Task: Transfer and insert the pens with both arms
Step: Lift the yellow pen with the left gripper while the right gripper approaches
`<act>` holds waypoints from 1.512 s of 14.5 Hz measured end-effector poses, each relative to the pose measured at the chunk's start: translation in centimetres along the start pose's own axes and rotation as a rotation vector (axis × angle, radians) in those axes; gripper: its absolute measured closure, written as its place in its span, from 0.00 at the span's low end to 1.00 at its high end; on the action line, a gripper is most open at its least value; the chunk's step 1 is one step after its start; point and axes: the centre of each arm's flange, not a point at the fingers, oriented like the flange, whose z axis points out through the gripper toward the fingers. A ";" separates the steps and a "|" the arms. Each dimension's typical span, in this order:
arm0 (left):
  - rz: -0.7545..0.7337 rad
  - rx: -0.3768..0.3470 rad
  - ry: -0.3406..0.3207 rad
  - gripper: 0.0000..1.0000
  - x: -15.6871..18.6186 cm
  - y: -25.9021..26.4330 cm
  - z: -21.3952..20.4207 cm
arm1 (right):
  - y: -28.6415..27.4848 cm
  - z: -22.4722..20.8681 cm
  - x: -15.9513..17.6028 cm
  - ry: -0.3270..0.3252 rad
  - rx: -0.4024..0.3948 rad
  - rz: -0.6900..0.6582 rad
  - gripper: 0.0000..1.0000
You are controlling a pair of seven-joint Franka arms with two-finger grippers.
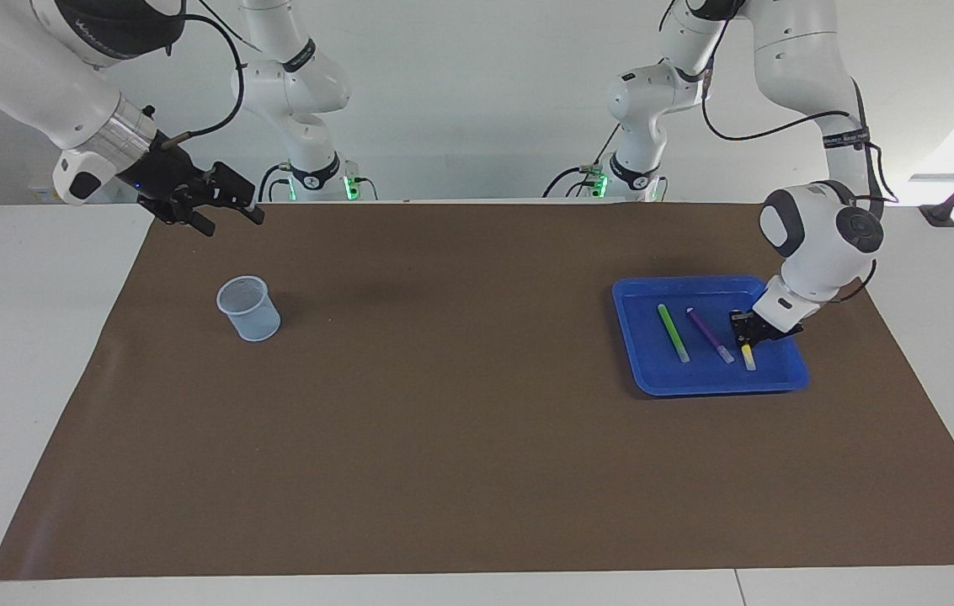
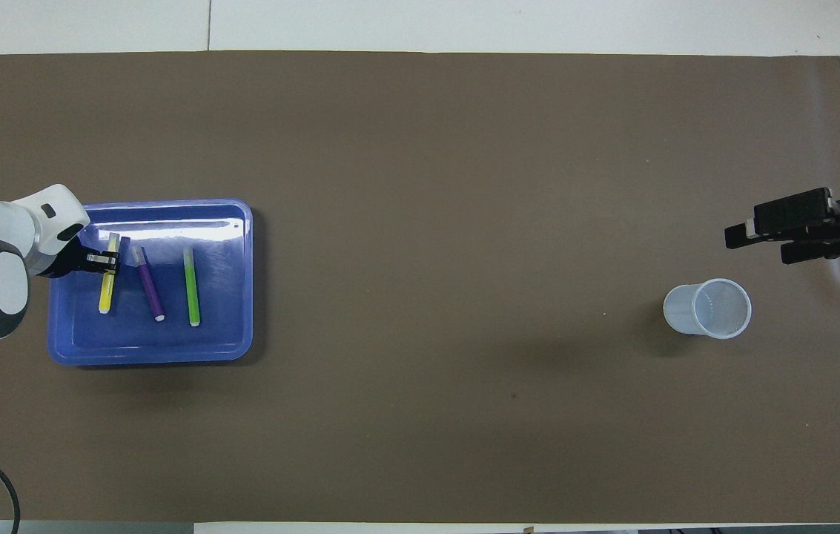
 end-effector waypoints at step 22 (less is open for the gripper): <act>-1.220 -0.356 -0.376 0.83 1.9 30.6 -21.6 | -17.3 10.5 -3.2 0.193 0.505 0.312 0.00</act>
